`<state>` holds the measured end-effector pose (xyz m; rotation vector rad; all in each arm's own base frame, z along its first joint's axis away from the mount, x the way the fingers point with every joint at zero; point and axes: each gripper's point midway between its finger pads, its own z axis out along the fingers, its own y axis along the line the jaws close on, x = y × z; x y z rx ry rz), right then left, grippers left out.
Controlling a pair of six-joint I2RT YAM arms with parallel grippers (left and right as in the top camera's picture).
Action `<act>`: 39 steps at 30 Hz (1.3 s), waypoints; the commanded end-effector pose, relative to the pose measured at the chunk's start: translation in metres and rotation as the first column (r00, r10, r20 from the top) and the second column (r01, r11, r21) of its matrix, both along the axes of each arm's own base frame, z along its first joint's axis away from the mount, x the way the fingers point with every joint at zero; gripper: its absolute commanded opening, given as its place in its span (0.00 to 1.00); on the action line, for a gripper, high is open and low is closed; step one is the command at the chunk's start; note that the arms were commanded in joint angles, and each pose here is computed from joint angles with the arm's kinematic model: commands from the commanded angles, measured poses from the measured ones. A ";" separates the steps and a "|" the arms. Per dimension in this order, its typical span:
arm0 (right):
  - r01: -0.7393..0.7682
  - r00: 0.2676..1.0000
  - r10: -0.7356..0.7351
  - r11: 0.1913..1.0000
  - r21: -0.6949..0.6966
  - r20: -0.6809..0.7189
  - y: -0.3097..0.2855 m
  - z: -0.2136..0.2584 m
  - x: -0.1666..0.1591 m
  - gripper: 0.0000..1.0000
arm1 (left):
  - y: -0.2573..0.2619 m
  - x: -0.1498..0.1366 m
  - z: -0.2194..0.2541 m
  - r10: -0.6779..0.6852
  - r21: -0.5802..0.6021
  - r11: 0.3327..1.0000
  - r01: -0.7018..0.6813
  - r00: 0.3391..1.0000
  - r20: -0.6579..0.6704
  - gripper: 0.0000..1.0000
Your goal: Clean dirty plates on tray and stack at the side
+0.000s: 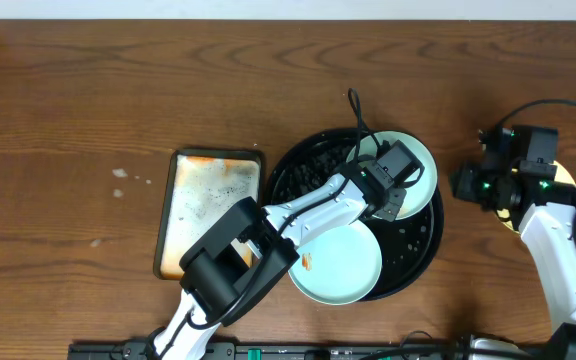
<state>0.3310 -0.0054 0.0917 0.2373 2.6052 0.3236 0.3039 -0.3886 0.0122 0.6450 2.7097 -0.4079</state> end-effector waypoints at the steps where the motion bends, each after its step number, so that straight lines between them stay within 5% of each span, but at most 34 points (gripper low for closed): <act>1: -0.094 0.995 0.094 0.996 0.008 0.039 0.010 -0.012 -0.004 0.36 | 0.034 -0.007 -0.040 0.019 0.149 0.989 -0.014 0.999 -0.033 0.07; 9: -0.157 0.970 0.157 0.987 -0.015 0.185 0.024 -0.030 0.016 0.30 | 0.034 -0.008 -0.041 0.018 0.150 0.989 -0.012 0.999 -0.040 0.07; 22: -0.147 0.982 0.145 0.989 0.007 0.124 0.028 -0.061 0.021 0.30 | 0.013 -0.040 -0.041 -0.060 0.098 0.993 0.072 0.991 -0.121 0.08; 30: -0.101 0.992 0.102 0.995 -0.027 0.071 0.017 -0.083 0.021 0.01 | 0.014 -0.040 -0.042 -0.058 0.104 0.992 0.070 0.991 -0.120 0.07; 39: 0.001 1.000 -0.001 0.999 -0.054 0.004 0.004 -0.091 0.012 0.01 | 0.030 -0.022 -0.041 0.053 0.143 0.989 -0.039 0.994 -0.095 0.07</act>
